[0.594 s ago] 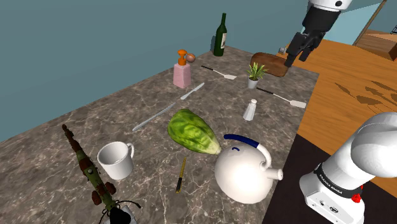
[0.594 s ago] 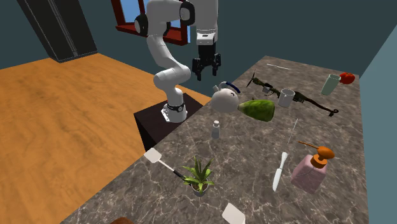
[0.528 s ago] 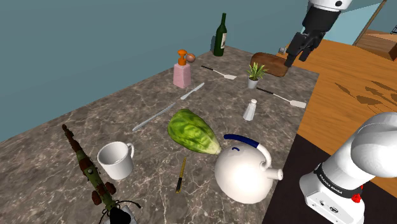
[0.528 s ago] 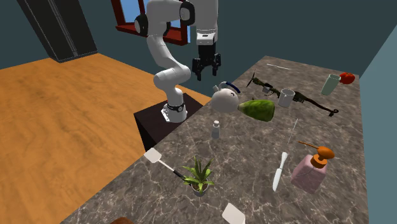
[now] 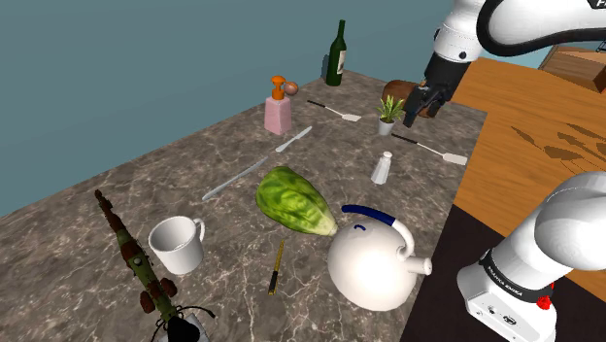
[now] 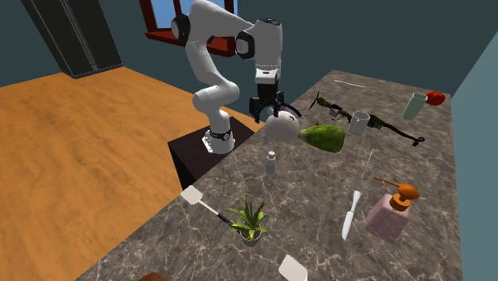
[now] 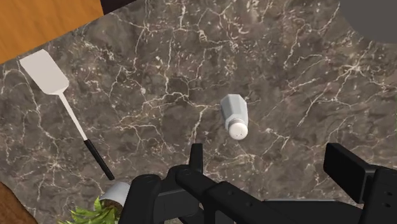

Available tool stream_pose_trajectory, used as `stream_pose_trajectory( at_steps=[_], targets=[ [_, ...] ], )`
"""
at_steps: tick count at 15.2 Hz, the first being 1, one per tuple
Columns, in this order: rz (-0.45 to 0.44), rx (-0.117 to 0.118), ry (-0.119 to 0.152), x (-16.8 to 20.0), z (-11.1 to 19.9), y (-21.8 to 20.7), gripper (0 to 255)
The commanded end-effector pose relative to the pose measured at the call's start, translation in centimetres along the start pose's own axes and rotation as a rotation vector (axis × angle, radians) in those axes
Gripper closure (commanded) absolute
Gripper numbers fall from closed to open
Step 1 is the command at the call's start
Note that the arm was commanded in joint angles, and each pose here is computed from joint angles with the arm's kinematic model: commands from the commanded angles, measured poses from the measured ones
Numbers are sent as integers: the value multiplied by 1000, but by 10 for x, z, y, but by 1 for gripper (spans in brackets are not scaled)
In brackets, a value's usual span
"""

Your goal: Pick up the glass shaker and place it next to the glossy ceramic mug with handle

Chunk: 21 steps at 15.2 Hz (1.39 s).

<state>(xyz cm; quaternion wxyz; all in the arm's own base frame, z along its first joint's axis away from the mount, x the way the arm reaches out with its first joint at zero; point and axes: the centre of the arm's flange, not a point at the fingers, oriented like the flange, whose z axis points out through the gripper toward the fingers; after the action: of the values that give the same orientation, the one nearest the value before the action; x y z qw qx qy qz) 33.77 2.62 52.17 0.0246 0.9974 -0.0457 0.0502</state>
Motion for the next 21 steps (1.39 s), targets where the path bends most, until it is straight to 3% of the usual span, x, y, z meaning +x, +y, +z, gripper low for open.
stream_pose_trajectory(
  at_steps=[1,9,16,21],
  targets=[
    [13,-9,11,3,28,-3,0],
    [65,-46,44,35,125,-15,0],
    [65,-46,44,37,162,-13,0],
    [65,-46,44,37,165,-13,0]
  ],
)
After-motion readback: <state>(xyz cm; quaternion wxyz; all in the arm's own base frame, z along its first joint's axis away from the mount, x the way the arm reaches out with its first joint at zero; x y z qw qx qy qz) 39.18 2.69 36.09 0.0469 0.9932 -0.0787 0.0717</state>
